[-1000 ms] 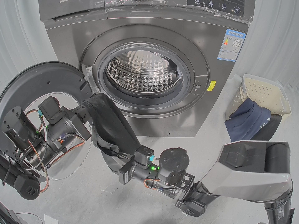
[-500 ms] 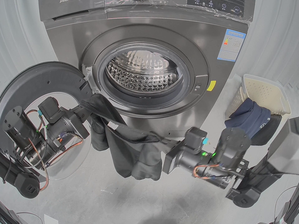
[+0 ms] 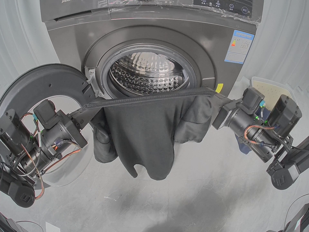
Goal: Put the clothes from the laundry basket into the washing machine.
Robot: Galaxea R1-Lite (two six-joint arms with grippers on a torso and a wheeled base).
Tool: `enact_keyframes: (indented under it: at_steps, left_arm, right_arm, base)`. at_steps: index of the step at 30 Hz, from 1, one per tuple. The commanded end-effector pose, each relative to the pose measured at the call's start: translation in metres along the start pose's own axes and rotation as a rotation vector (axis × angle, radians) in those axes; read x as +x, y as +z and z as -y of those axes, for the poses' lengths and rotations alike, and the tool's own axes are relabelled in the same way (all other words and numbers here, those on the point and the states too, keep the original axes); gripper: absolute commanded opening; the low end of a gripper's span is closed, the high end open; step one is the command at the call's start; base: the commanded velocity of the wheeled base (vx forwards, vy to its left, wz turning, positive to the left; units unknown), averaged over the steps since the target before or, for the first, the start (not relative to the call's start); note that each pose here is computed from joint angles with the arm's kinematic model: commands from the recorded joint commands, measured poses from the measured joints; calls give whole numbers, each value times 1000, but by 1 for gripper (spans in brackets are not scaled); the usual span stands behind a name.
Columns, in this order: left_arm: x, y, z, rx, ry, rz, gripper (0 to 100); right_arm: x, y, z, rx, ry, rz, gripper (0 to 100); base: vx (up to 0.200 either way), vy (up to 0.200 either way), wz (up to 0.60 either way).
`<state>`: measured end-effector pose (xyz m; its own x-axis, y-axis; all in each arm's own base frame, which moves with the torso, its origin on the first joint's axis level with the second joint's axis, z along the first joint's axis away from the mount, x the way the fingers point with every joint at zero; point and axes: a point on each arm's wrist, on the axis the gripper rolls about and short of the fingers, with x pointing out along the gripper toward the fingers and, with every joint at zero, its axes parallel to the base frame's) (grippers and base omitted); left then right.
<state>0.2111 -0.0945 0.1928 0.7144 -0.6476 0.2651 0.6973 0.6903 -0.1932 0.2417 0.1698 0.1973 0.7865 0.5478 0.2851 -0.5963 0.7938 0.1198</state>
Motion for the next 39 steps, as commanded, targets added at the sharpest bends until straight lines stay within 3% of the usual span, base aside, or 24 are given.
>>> enact_keyframes:
  at_steps: [1, 5, 11, 15, 21, 27, 39]
  left_arm:
    - [-3, 12, 5, 19, -19, 44, 0]
    - [-1, 16, 6, 48, -20, 67, 0]
    - [2, 18, 13, 46, -46, 80, 0]
    - [6, 25, 14, 55, -42, 116, 0]
    - [13, 51, 19, 82, -42, 211, 0]
    - [23, 43, 12, 76, -43, 163, 0]
    - [25, 48, 12, 84, -54, 185, 0]
  right_arm:
    - [-6, 27, 5, -15, -21, 81, 0]
    - [-3, 40, -1, -10, -4, 131, 0]
    - [-6, 62, -4, -6, -31, 207, 0]
    - [-9, 64, -4, -6, -31, 204, 0]
    - [-17, 65, -3, -12, -25, 194, 0]
    - [-21, 68, -2, -19, -15, 199, 0]
    - [-21, 69, -3, -19, -14, 205, 0]
  base:
    - [0, 0, 0]
    - [0, 0, 0]
    - [0, 0, 0]
    - [0, 0, 0]
    - [0, 0, 0]
    - [0, 0, 0]
    - [0, 0, 0]
